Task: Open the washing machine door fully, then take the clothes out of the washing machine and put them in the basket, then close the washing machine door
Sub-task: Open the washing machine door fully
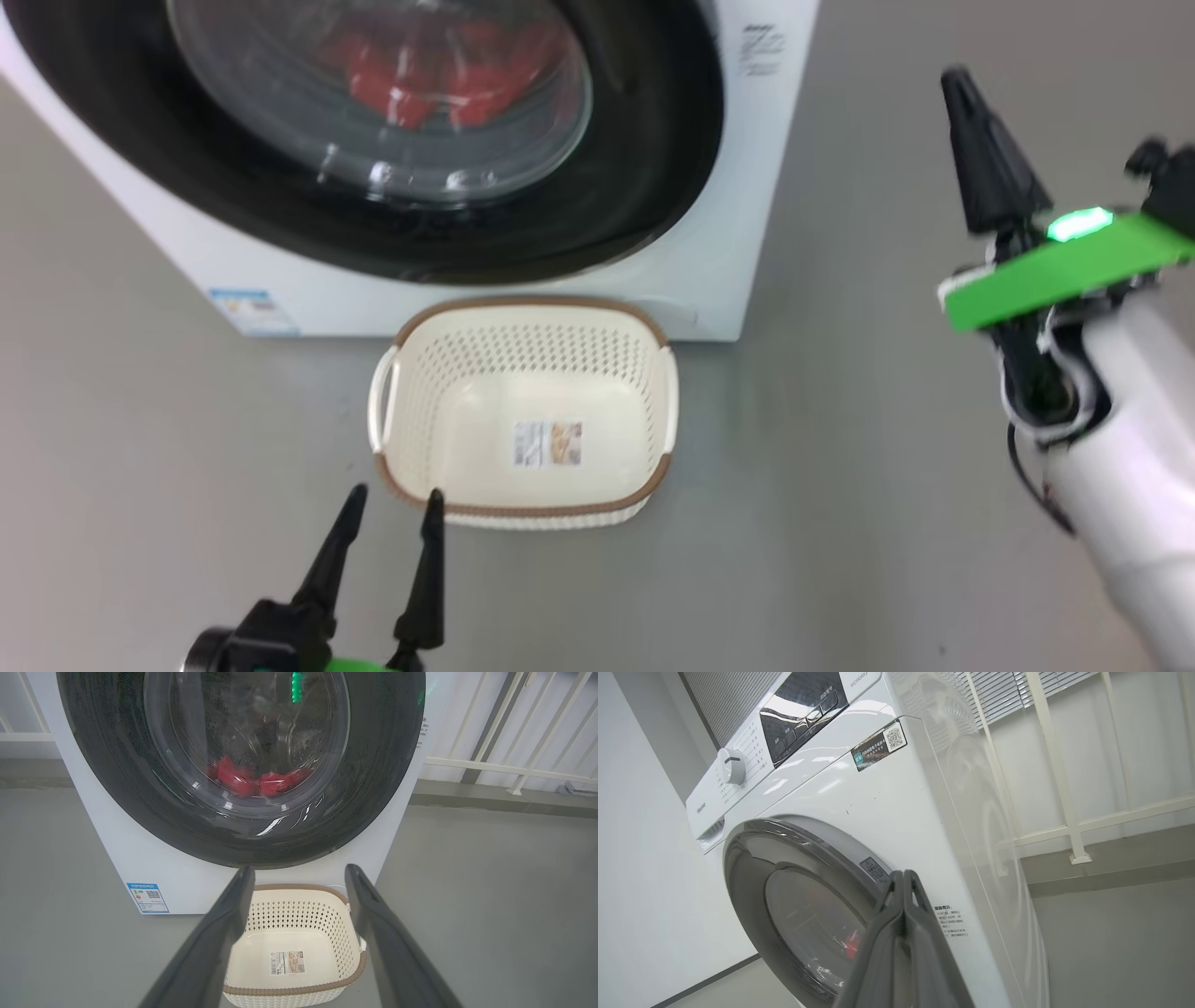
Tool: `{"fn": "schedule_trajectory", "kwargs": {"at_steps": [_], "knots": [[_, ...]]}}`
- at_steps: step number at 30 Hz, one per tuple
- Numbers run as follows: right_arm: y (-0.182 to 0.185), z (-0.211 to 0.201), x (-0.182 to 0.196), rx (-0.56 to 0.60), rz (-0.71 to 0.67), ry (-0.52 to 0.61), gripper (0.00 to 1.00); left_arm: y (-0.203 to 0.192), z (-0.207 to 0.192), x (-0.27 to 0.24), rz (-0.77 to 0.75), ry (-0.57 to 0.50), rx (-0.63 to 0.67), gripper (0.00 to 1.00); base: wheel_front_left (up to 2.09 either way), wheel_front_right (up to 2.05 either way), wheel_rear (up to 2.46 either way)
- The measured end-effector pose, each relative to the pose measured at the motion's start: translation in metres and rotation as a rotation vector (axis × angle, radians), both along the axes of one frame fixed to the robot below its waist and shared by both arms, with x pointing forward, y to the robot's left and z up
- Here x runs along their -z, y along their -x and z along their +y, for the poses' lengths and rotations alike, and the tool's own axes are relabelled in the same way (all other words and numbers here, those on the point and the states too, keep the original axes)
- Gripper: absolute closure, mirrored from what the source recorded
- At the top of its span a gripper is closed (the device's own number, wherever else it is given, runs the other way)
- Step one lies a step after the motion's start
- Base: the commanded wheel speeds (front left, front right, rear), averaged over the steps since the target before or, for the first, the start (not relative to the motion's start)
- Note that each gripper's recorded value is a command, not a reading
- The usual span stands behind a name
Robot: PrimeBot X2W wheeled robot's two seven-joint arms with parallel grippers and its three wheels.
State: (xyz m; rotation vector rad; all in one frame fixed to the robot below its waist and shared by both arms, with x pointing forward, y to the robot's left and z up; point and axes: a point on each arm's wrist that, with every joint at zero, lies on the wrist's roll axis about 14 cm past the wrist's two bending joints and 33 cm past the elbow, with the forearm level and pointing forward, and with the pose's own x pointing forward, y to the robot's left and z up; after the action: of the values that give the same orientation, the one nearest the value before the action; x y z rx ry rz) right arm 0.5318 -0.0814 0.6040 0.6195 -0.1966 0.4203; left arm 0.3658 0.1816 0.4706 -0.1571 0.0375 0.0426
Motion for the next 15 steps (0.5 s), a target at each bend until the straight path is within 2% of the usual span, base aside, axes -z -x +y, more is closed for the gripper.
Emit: {"fn": "schedule_trajectory", "kwargs": {"at_steps": [7, 15], "knots": [[-0.040, 0.032, -0.001, -0.140, 0.081, -0.063, 1.00, -0.013, 0.004, 0.004, 0.013, 0.026, -0.024, 0.00, 0.00, 0.00, 0.00], [-0.066, 0.082, 0.011, -0.372, 0.234, -0.115, 1.00, -0.022, 0.011, 0.015, 0.045, 0.040, -0.054, 0.00, 0.00, 0.00, 0.00]]}}
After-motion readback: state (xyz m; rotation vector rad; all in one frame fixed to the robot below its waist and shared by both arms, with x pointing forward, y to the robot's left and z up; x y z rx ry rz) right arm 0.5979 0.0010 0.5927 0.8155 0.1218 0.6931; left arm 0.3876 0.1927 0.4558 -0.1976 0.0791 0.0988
